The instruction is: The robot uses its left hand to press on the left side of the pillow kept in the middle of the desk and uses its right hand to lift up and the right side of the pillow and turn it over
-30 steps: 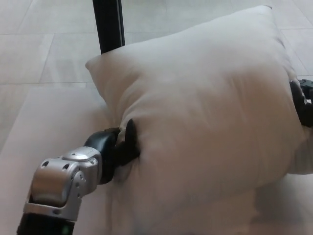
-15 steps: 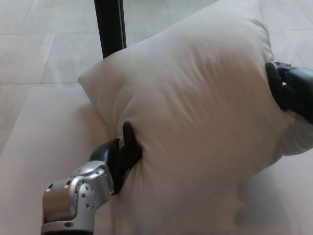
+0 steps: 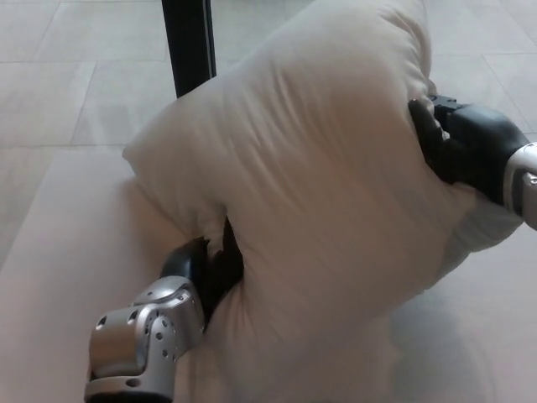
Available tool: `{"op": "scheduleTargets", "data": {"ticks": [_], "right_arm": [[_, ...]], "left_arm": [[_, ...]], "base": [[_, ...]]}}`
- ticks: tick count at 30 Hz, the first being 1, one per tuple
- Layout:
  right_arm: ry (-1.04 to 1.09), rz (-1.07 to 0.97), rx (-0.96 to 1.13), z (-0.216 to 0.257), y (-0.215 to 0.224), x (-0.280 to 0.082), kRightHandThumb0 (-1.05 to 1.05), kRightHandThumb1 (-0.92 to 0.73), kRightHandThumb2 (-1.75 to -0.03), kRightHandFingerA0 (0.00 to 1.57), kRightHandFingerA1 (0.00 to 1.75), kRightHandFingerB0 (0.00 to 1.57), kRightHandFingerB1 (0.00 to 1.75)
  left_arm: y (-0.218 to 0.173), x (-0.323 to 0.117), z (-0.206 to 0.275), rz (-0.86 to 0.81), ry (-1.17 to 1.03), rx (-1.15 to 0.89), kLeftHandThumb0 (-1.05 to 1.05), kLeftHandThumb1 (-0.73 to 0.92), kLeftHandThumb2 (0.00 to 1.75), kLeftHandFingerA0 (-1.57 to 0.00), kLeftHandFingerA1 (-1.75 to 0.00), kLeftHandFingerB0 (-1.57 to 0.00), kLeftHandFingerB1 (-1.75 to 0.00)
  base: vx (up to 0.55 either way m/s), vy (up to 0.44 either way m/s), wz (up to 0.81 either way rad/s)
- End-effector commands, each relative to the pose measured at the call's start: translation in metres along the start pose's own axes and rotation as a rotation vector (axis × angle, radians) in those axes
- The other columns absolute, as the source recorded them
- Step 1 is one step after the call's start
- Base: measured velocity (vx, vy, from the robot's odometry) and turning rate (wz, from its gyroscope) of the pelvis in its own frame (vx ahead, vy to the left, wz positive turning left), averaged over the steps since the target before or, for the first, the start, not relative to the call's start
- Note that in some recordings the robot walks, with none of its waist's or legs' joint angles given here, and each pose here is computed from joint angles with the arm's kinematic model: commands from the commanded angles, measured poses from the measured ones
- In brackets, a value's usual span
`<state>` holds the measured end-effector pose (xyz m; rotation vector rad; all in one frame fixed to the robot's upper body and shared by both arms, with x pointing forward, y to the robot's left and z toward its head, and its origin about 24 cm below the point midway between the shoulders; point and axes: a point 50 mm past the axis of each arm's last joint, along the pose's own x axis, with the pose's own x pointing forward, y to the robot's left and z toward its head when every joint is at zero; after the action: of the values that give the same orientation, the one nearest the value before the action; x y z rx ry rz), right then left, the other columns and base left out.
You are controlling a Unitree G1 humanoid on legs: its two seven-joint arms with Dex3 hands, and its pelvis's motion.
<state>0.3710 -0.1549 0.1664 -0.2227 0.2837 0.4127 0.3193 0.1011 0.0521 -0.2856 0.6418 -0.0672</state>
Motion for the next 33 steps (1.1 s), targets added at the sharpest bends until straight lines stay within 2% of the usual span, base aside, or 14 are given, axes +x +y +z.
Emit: {"op": "scheduleTargets", "data": {"ticks": [1, 4, 5, 7, 8, 9, 11, 13, 14, 16, 17, 22, 24, 33], "right_arm": [[0.074, 0.370, 0.073, -0.014, 0.079, 0.017, -1.02, -0.56, -0.97, 0.38, 0.64, 0.08, 0.17], [0.093, 0.375, 0.042, -0.020, 0.090, 0.018, -1.03, -0.57, -0.97, 0.37, 0.66, 0.07, 0.32], [0.118, 0.378, 0.043, -0.024, 0.093, 0.019, -1.03, -0.56, -0.95, 0.35, 0.64, 0.07, 0.44], [0.140, 0.387, 0.015, -0.031, 0.097, 0.018, -0.94, -0.50, -0.93, 0.28, 0.64, 0.04, 0.43], [0.155, 0.389, -0.005, -0.036, 0.101, 0.019, -0.92, -0.61, -0.60, 0.31, 0.61, 0.13, 0.40], [0.168, 0.391, -0.012, -0.040, 0.105, 0.019, -0.85, -0.47, -0.90, 0.27, 0.62, 0.10, 0.48], [0.208, 0.408, 0.000, -0.049, 0.117, 0.022, -0.81, -0.44, -0.87, 0.34, 0.63, 0.12, 0.50], [0.208, 0.413, 0.002, -0.050, 0.122, 0.022, -0.81, -0.44, -0.87, 0.34, 0.63, 0.12, 0.50], [0.204, 0.423, 0.000, -0.052, 0.127, 0.022, -0.87, -0.55, -0.58, 0.37, 0.61, 0.15, 0.44], [0.190, 0.489, 0.010, -0.057, 0.147, 0.023, -0.91, -0.42, -0.74, 0.31, 0.61, 0.13, 0.49], [0.210, 0.519, 0.011, -0.062, 0.160, 0.023, -0.90, -0.41, -0.73, 0.31, 0.62, 0.15, 0.53], [0.268, 0.588, 0.001, -0.071, 0.187, 0.022, -0.74, -0.51, -0.56, 0.39, 0.70, 0.16, 0.55], [0.281, 0.603, 0.002, -0.076, 0.191, 0.021, -0.79, -0.42, -0.81, 0.39, 0.72, 0.13, 0.56], [0.309, 0.690, -0.051, -0.090, 0.217, 0.013, -0.72, -0.46, -0.55, 0.64, 1.00, 0.20, 0.56]], "left_arm": [[-0.053, 0.007, -0.035, -0.138, 0.109, -0.003, -0.56, 0.77, 0.63, -0.55, -0.90, -0.16, -0.46], [-0.056, 0.008, -0.037, -0.242, 0.100, 0.081, -0.70, 0.88, 0.67, -0.73, -1.28, -0.30, -0.54], [-0.057, 0.009, -0.038, -0.282, 0.091, 0.148, -0.81, 0.69, 1.13, -0.71, -1.17, -0.19, -0.59], [-0.059, 0.009, -0.041, -0.296, 0.074, 0.191, -0.87, 0.67, 1.11, -0.67, -1.14, -0.19, -0.59], [-0.060, 0.009, -0.043, -0.291, 0.058, 0.205, -0.89, 0.81, 0.64, -0.31, -1.04, -0.14, -0.46], [-0.063, 0.008, -0.047, -0.318, 0.010, 0.219, -0.86, 0.63, 1.02, -0.44, -0.81, -0.18, -0.55], [-0.072, 0.004, -0.057, -0.290, 0.002, 0.232, -0.79, 0.82, 0.65, -0.13, -0.56, 0.00, -0.12], [-0.072, 0.002, -0.059, -0.275, -0.004, 0.272, -0.79, 0.82, 0.65, -0.13, -0.56, 0.00, -0.12], [-0.074, -0.001, -0.060, -0.231, -0.077, 0.522, -0.90, 0.72, 1.08, -0.01, -0.29, -0.07, -0.26], [-0.084, -0.007, -0.071, -0.260, 0.004, 0.258, -0.81, 0.80, 0.63, -0.21, -0.45, 0.00, -0.08], [-0.094, -0.007, -0.078, -0.267, 0.029, 0.131, -0.89, 0.63, 0.99, -0.01, -0.22, 0.00, -0.06], [-0.103, -0.003, -0.083, -0.274, 0.102, -0.022, -0.85, 0.53, 0.93, -0.49, -0.67, 0.00, -0.08], [-0.101, -0.004, -0.086, -0.293, 0.118, -0.048, -0.94, 0.59, 0.95, -0.39, -0.64, 0.00, 0.00], [-0.099, -0.003, -0.106, -0.297, 0.126, -0.034, -0.81, 0.66, 0.61, -0.36, -0.59, 0.00, -0.02]], "base": [[0.00, 0.000, 0.00], [0.00, 0.000, 0.00], [0.00, 0.000, 0.00], [0.00, 0.000, 0.00], [0.00, 0.000, 0.00], [0.00, 0.000, 0.00], [0.00, 0.000, 0.00], [0.00, 0.000, 0.00], [0.00, 0.000, 0.00], [0.00, 0.000, 0.00], [0.00, 0.000, 0.00], [0.00, 0.000, 0.00], [0.00, 0.000, 0.00], [0.00, 0.000, 0.00]]}}
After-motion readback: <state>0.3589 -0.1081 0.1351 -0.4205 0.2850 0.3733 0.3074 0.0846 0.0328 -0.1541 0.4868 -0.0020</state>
